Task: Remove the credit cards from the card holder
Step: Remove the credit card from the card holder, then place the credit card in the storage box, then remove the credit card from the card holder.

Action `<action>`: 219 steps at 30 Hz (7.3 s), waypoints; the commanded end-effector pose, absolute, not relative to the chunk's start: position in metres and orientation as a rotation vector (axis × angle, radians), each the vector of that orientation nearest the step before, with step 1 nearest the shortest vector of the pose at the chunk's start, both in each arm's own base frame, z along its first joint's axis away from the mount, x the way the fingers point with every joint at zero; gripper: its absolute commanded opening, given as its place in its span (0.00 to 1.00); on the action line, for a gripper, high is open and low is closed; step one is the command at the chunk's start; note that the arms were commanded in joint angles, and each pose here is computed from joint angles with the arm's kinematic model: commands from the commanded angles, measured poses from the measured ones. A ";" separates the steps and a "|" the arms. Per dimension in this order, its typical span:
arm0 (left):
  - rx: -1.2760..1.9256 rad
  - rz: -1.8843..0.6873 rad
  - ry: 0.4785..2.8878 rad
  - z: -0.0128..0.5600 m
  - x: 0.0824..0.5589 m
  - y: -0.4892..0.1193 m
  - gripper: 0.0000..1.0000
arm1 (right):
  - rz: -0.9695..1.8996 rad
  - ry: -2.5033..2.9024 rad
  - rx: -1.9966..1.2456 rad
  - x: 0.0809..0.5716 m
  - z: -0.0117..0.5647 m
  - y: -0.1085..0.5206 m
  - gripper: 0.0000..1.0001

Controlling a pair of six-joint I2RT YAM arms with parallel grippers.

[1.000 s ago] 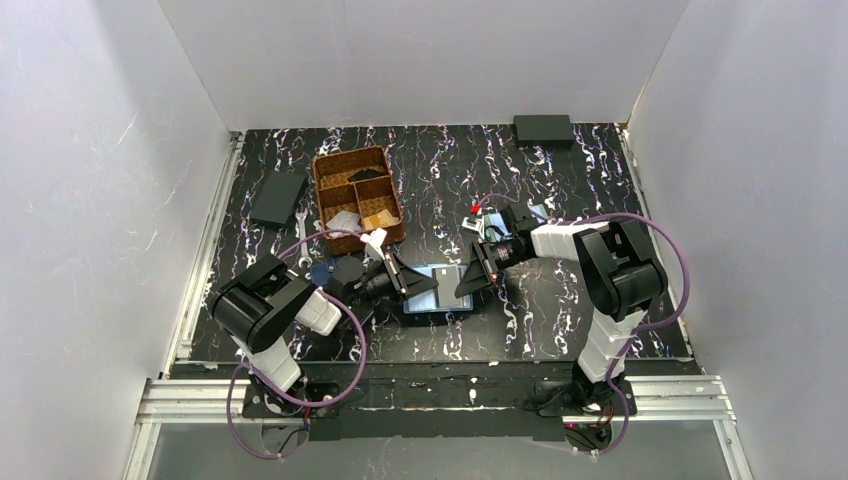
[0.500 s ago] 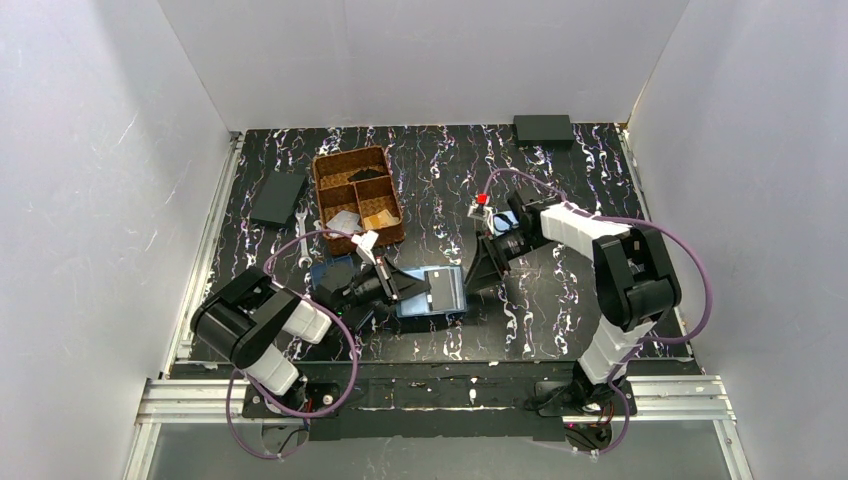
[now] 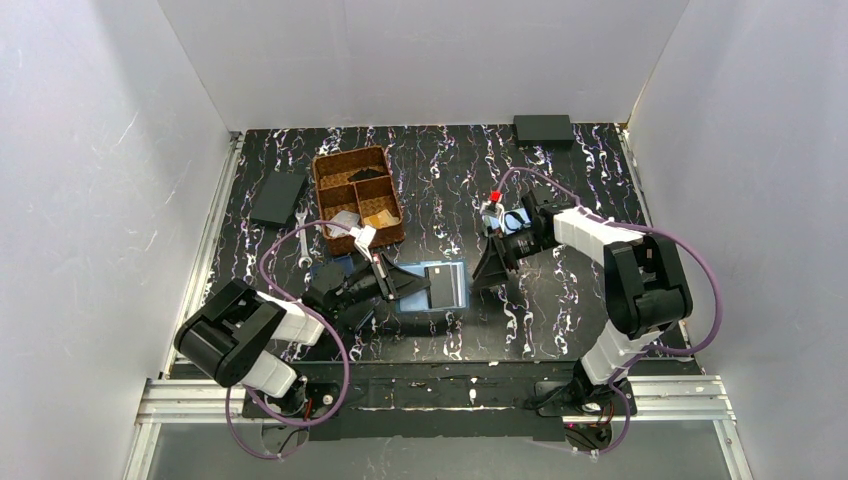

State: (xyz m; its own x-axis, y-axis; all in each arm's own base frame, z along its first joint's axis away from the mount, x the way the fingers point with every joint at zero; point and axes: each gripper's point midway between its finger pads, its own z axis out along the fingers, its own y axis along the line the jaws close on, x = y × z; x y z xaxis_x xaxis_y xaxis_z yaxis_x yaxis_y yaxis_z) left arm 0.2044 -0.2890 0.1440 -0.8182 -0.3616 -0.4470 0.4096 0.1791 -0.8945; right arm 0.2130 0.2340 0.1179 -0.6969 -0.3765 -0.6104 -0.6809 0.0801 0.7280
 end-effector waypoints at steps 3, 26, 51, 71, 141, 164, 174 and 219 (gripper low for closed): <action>0.159 -1.747 1.764 0.174 0.201 -0.301 0.00 | 1.791 1.980 -1.098 0.199 0.135 0.251 0.85; 0.119 -1.715 1.790 0.162 0.200 -0.293 0.00 | 1.861 1.969 -1.087 0.196 0.140 0.256 0.01; 0.065 -1.649 1.795 0.157 0.203 -0.254 0.00 | 1.875 1.974 -1.047 0.202 0.136 0.252 0.01; 0.075 -1.599 1.790 0.168 0.195 -0.237 0.00 | 1.643 2.281 -0.971 0.227 0.075 0.237 0.01; -0.489 -1.228 2.215 0.165 0.554 -0.067 0.00 | 1.270 2.126 -0.952 0.270 0.132 0.169 0.82; -0.510 -1.037 2.304 0.149 0.559 -0.059 0.29 | 1.279 2.132 -0.955 0.269 0.130 0.168 0.82; -0.411 -0.746 2.196 0.225 0.525 -0.034 0.41 | 1.264 2.124 -0.971 0.269 0.131 0.167 0.82; -0.048 -1.270 2.197 0.170 0.160 -0.210 0.98 | 1.097 1.858 -1.088 0.248 0.152 0.123 0.83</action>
State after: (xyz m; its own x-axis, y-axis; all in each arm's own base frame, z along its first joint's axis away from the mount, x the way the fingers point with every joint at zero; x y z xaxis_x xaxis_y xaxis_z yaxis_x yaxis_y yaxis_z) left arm 0.1594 -0.2056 0.1877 -0.8302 -0.3377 -0.4435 0.2634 0.4634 -0.8461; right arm 0.2511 0.1212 0.1424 -0.4441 -0.3208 -0.8366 -0.8839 0.3093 0.3506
